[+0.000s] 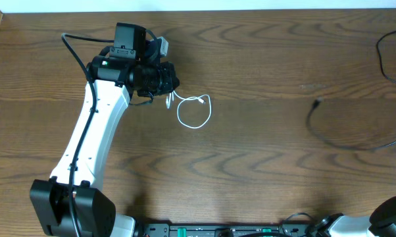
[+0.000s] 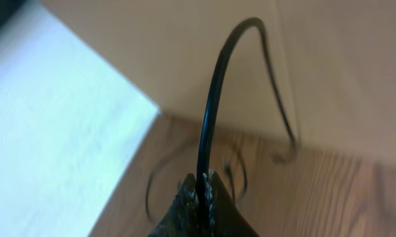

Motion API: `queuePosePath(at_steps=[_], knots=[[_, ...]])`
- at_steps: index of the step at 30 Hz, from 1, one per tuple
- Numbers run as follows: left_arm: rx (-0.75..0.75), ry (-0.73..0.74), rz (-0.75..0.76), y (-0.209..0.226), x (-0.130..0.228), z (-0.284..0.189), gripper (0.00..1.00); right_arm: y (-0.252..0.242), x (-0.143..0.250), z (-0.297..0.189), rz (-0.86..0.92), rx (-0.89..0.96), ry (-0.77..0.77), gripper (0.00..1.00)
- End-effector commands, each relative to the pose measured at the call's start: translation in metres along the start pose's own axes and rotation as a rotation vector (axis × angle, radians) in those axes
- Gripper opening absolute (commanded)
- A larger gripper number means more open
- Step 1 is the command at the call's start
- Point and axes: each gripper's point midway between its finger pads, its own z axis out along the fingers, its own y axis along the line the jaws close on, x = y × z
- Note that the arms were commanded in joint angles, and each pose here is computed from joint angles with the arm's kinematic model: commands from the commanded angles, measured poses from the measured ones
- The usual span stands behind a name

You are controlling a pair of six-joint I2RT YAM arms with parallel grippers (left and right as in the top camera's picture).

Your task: Untangle cables

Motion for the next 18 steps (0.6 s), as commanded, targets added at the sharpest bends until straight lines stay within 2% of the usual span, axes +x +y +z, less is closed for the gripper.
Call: queuePosePath(at_steps=[1, 6, 12, 13, 15, 16, 18], knots=[[-0.013, 0.004, 0.015, 0.002, -0.001, 0.002, 0.08, 0.006, -0.031, -0.017, -0.121, -0.003, -0.089, 0.01], [-0.013, 0.004, 0.015, 0.002, -0.001, 0.002, 0.08, -0.011, -0.002, 0.011, -0.168, 0.062, 0.0, 0.01], [-0.014, 0.008, 0.014, 0.002, 0.0, 0.002, 0.08, -0.046, 0.076, 0.061, -0.187, 0.164, 0.246, 0.02], [-0.014, 0.008, 0.014, 0.002, 0.0, 0.002, 0.08, -0.051, 0.086, 0.065, -0.186, 0.178, 0.28, 0.05], [-0.014, 0.008, 0.014, 0.002, 0.0, 0.002, 0.08, -0.061, 0.109, 0.073, -0.182, 0.2, 0.354, 0.33], [-0.014, 0.008, 0.014, 0.002, 0.0, 0.002, 0.08, -0.065, 0.118, 0.077, -0.181, 0.203, 0.385, 0.5], [-0.014, 0.008, 0.014, 0.002, 0.0, 0.002, 0.08, -0.068, 0.13, 0.08, -0.179, 0.204, 0.425, 0.68]])
